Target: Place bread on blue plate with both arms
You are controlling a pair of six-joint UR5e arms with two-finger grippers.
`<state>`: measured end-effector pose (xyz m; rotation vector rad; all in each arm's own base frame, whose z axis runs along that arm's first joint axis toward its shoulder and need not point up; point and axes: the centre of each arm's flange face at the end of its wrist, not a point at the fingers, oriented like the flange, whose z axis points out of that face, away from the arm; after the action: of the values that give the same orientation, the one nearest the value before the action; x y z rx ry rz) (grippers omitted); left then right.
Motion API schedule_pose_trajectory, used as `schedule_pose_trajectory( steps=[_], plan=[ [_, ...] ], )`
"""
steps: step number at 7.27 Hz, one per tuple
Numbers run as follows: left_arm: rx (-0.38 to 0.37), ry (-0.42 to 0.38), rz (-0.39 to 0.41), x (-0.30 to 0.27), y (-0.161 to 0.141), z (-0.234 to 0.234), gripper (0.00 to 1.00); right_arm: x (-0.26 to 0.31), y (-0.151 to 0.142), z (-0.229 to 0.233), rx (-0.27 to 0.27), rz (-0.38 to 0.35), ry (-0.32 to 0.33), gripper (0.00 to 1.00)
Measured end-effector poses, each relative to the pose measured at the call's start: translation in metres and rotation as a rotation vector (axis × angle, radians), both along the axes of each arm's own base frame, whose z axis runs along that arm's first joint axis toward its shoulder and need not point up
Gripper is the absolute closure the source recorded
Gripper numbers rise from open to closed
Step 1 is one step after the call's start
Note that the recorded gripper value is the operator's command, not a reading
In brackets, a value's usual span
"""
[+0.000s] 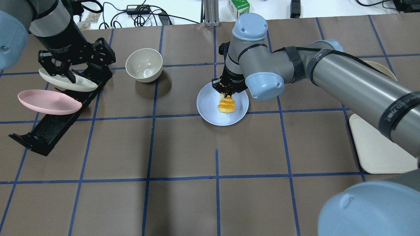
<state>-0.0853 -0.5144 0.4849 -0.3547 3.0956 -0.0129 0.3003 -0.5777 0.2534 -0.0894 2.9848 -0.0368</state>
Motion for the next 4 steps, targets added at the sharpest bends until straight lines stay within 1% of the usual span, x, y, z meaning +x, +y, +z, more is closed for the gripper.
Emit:
schedule_pose_trajectory(
  steps=[1,2,4],
  plan=[
    [-0.006,0.043,-0.031,-0.006,0.007,0.006,0.00,0.000,0.001,-0.008,0.013,-0.021,0.000,0.05],
    [-0.011,0.064,-0.065,-0.009,0.015,0.010,0.00,0.000,0.004,-0.017,0.030,-0.036,-0.001,0.00],
    [0.004,0.073,-0.133,-0.019,0.039,0.003,0.00,-0.003,0.007,-0.023,0.047,-0.052,-0.002,0.00]
  ],
)
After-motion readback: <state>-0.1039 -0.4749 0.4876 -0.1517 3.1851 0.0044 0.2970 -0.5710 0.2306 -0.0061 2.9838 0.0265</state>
